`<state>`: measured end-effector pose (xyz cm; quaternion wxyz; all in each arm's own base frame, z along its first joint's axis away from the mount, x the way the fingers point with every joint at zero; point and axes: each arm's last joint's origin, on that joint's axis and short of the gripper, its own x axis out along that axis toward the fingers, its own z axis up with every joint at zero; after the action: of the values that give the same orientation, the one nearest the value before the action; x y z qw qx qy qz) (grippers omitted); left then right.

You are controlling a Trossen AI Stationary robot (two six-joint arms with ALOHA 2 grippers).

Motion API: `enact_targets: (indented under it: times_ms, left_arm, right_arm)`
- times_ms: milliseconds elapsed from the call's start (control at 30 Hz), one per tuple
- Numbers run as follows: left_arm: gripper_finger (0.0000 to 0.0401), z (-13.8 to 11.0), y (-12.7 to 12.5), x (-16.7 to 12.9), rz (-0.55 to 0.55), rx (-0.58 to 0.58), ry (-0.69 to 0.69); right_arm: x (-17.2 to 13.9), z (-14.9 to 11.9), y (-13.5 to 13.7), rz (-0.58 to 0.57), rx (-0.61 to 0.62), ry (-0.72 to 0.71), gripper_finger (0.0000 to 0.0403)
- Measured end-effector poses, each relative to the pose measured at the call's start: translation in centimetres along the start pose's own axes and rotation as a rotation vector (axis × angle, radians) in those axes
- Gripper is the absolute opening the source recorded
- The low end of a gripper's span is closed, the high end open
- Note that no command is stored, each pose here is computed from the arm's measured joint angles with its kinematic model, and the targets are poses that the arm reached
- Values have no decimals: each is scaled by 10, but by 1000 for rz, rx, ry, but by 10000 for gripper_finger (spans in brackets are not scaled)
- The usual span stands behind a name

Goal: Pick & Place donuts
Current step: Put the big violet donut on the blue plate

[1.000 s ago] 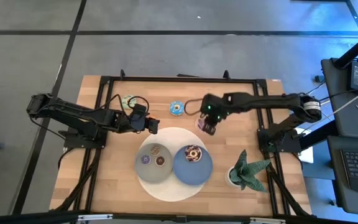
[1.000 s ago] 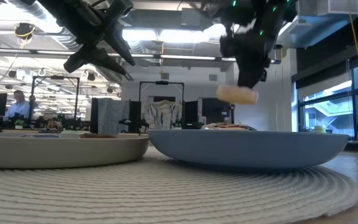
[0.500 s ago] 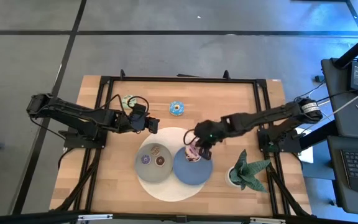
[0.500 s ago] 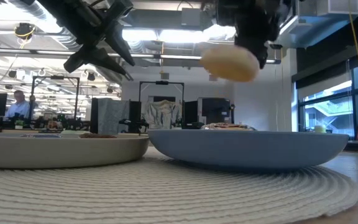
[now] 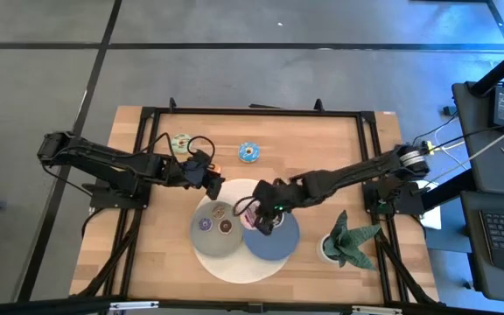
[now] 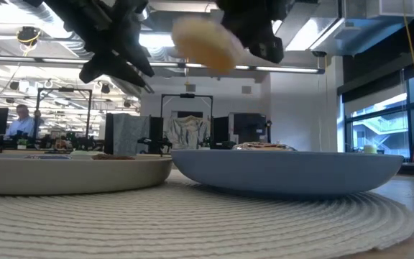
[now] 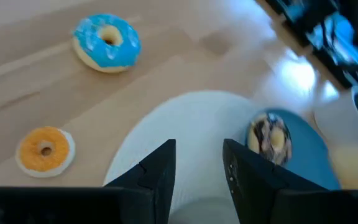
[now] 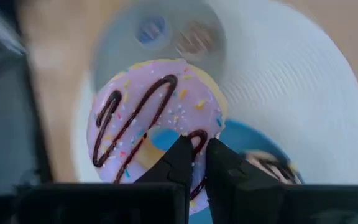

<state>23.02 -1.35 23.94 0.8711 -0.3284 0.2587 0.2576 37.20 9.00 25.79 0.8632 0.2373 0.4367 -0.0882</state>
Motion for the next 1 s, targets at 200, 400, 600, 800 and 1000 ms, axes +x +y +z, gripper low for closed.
enact_targets:
  times_ms: [200,400,600,800,1000]
  left_arm:
    - [128,-1,-1,0,-39,54,45]
    - [128,-1,-1,0,-39,54,46]
    - [129,-1,-1,0,-39,54,45]
    - [128,-1,-1,0,-43,54,50]
    - [129,-1,-1,0,-43,54,51]
  right_arm:
    - [32,-5,12,-134,20,160,33]
    - [62,-11,13,-177,51,204,34]
    - [74,-16,11,-200,53,227,34]
    - [82,-24,10,-222,47,279,35]
    - [82,-28,10,-244,58,300,35]
